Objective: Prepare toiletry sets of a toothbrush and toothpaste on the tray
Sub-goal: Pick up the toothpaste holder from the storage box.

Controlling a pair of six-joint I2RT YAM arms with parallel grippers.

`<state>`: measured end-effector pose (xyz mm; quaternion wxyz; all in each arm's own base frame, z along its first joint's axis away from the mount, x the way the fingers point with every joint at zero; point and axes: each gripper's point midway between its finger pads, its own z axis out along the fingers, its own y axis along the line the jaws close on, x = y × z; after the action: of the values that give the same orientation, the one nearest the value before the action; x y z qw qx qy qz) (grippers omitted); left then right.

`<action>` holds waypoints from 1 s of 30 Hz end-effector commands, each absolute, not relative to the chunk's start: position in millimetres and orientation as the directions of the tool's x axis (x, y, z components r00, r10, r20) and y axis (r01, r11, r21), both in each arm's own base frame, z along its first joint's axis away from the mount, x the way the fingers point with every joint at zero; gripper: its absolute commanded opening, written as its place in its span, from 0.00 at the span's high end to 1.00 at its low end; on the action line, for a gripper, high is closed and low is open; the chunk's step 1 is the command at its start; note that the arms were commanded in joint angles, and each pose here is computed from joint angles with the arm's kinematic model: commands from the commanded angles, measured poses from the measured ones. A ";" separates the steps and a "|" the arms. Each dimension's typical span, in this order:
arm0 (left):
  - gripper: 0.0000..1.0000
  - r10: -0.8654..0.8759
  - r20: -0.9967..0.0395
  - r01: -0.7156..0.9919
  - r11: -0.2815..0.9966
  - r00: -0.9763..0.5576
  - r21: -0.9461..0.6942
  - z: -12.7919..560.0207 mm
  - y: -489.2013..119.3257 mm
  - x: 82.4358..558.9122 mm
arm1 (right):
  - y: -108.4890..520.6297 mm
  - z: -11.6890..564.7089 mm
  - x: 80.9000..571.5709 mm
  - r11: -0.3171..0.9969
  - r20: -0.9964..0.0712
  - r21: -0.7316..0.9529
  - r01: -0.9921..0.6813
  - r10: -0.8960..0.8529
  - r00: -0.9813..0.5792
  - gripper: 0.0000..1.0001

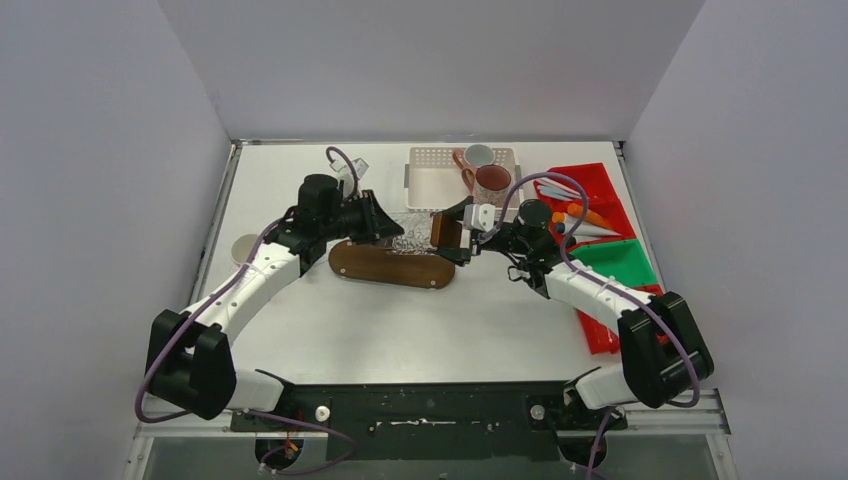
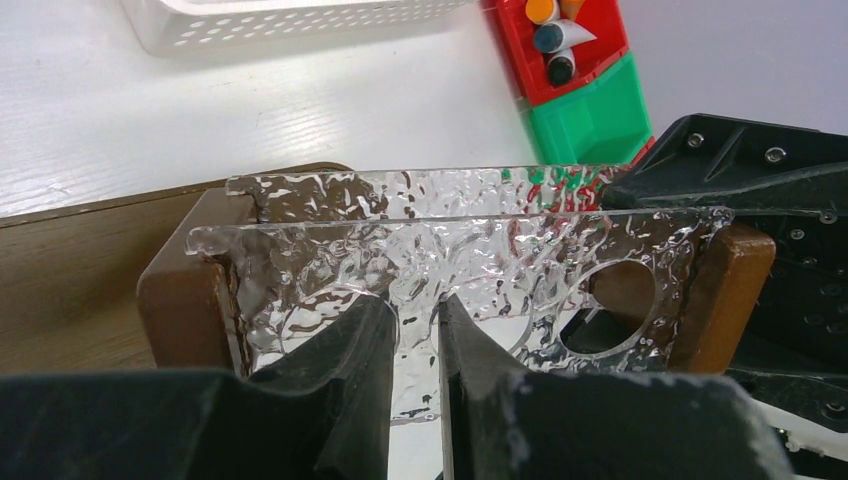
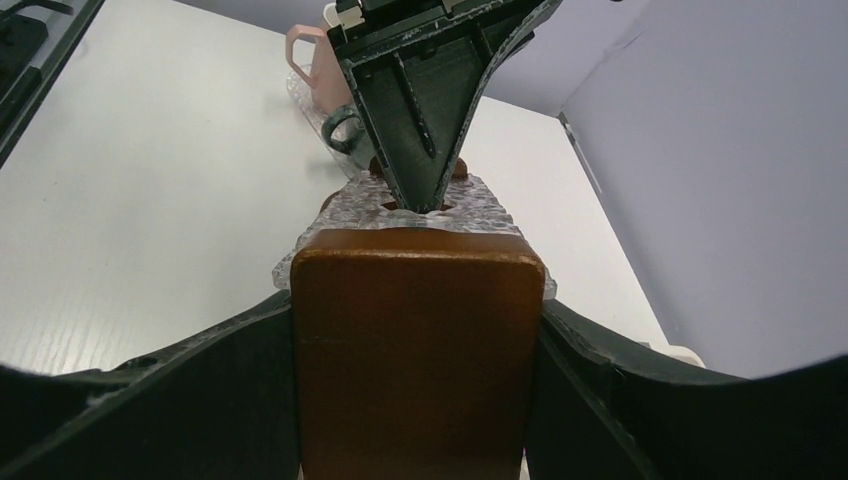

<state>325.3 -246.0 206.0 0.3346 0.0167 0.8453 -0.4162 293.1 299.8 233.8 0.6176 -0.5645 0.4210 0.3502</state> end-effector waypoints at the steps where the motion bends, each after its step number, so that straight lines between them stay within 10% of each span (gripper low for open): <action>1: 1.00 -0.387 -0.653 0.365 0.595 -0.651 -0.716 262.9 -235.1 353.8 | 293.1 249.9 287.1 0.110 -0.860 -0.510 -0.853 -0.038 0.509 0.37; 11: 1.00 -0.433 -0.586 0.325 0.537 -0.685 -0.778 256.4 -230.6 352.4 | 288.5 246.9 293.3 0.147 -0.868 -0.497 -0.855 -0.065 0.493 0.21; 14: 1.00 -0.450 -0.578 0.309 0.540 -0.681 -0.783 255.7 -223.3 356.0 | 285.4 251.2 295.0 0.169 -0.868 -0.496 -0.852 -0.070 0.492 0.01; 30: 1.00 -0.538 -0.600 0.252 0.584 -0.592 -0.772 290.6 -174.5 405.4 | 239.6 305.6 295.1 0.435 -0.844 -0.526 -0.731 -0.155 0.514 0.00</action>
<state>376.7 -185.7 225.2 0.3696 -0.1096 0.8143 -0.4339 300.6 253.2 273.2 0.6831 -0.5107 0.4651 0.2373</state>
